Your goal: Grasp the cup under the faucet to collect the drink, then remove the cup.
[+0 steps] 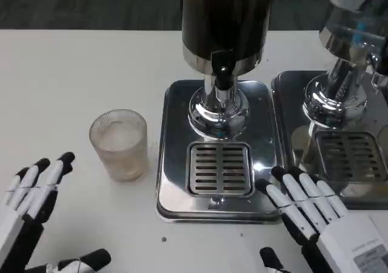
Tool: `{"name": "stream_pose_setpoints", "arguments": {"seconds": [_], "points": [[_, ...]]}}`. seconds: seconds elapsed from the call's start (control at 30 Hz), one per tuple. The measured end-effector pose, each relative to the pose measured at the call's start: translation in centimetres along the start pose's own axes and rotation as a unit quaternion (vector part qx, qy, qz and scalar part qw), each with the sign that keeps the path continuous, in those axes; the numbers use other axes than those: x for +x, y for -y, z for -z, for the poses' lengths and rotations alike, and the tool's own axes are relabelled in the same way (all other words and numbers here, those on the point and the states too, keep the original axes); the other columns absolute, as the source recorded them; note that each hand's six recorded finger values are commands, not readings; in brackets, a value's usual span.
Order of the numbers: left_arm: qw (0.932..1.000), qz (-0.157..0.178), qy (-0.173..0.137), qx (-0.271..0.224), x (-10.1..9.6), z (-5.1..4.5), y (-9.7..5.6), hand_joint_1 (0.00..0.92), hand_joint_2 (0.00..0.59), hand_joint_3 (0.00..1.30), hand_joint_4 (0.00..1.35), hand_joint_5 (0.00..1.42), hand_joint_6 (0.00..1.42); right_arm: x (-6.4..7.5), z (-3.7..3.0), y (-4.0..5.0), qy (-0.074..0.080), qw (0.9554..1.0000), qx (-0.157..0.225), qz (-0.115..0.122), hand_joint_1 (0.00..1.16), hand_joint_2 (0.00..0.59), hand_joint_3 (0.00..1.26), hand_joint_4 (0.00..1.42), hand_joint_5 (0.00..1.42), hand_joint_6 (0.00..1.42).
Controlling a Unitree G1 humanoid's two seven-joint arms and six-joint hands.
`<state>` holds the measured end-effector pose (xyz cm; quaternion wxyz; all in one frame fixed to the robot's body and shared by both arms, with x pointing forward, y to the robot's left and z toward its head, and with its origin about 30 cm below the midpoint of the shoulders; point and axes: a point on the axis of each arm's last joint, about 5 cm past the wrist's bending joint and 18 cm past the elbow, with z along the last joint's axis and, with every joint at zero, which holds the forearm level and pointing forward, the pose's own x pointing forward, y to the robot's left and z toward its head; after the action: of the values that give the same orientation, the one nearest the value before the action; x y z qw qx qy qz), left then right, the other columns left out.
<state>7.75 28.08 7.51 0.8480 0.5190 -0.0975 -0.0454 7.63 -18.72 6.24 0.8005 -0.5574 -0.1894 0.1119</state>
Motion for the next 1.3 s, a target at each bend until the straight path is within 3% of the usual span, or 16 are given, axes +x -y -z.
{"name": "stream_pose_setpoints", "arguments": {"seconds": [0.17,0.33,0.73,1.07,1.3], "points": [[0.9978,-0.056,-0.010,-0.035,1.6,0.48,-0.2,0.000,0.046,0.00,0.00,0.04,0.03,0.8,-0.04,0.05,-0.001,0.9999,0.011,0.006,0.32,0.478,0.14,0.04,0.01,0.07],[0.9955,-0.069,-0.007,-0.064,3.7,0.74,-0.6,0.001,0.027,0.00,0.00,0.07,0.06,1.5,-0.04,0.08,0.000,0.9997,0.020,0.013,0.33,0.478,0.16,0.05,0.03,0.08],[0.9950,-0.006,-0.020,-0.098,8.4,1.12,-1.5,0.071,0.008,0.00,0.00,0.11,0.09,2.8,-0.53,-0.02,0.000,0.9980,0.045,0.044,0.33,0.478,0.16,0.07,0.07,0.09],[0.9922,0.018,-0.040,-0.117,10.2,2.08,-1.5,0.094,0.006,0.00,0.00,0.12,0.10,3.0,-0.98,-0.27,-0.002,0.9970,0.058,0.051,0.32,0.478,0.17,0.09,0.08,0.11],[0.9925,0.043,-0.048,-0.104,11.0,2.60,-1.5,0.124,0.000,0.00,0.00,0.12,0.10,3.0,-1.06,-0.28,-0.005,0.9962,0.067,0.055,0.30,0.477,0.18,0.10,0.10,0.11]]}}
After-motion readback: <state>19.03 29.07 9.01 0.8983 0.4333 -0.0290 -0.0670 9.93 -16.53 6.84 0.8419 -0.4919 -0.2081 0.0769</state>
